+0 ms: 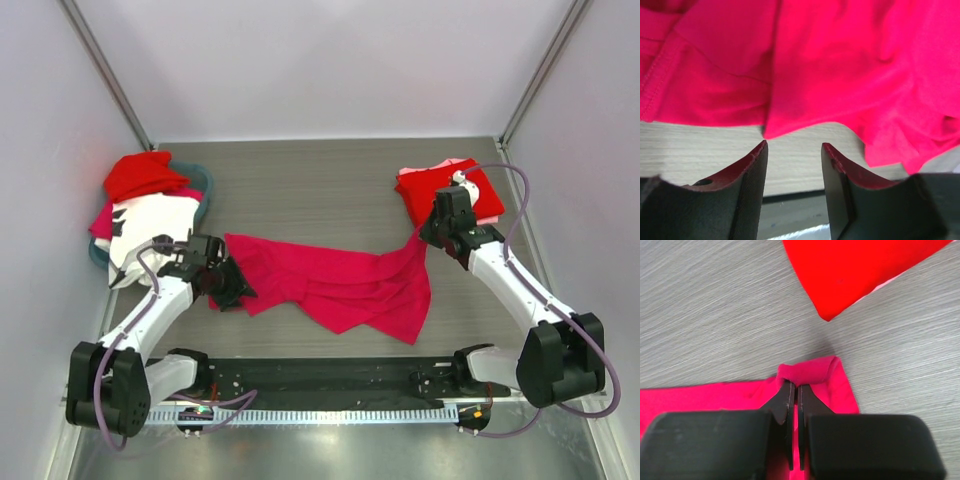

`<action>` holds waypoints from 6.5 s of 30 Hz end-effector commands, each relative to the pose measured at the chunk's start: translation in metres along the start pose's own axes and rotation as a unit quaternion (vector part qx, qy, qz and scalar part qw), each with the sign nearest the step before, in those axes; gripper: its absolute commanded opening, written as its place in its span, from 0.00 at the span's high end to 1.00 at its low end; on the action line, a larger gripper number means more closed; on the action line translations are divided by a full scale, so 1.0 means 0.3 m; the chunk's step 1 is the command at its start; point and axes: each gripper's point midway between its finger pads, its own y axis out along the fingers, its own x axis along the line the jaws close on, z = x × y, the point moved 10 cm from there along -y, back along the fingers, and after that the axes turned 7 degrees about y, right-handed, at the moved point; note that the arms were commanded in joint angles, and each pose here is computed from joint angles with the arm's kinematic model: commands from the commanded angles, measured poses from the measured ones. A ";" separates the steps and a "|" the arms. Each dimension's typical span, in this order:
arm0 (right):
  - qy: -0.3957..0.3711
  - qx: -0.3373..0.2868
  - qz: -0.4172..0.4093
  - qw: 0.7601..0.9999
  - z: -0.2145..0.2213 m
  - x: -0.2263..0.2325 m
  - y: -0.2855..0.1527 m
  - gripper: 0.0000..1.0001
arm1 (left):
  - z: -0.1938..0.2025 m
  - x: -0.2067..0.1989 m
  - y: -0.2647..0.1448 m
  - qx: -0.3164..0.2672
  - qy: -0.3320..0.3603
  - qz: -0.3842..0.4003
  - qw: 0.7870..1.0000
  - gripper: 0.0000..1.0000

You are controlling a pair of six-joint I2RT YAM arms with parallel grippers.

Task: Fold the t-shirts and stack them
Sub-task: Flatten the tshirt out

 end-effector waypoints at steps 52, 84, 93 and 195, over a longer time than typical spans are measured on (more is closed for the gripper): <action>0.026 -0.022 -0.055 0.998 -0.001 -0.005 -0.054 0.99 | 0.113 0.001 0.162 -0.036 0.095 -0.069 0.992 0.79; -0.017 -0.188 -0.260 0.947 -0.536 0.327 -0.586 0.99 | -0.532 -0.475 -1.007 -0.434 0.076 0.187 0.878 1.00; 0.002 -0.322 -0.349 0.880 -0.397 0.118 -1.015 0.99 | -0.198 -0.455 -1.340 -0.580 0.135 0.341 0.727 1.00; 0.031 0.140 0.009 0.990 -0.039 0.033 0.483 0.99 | -0.197 0.012 -0.151 -0.249 -0.085 0.100 0.959 1.00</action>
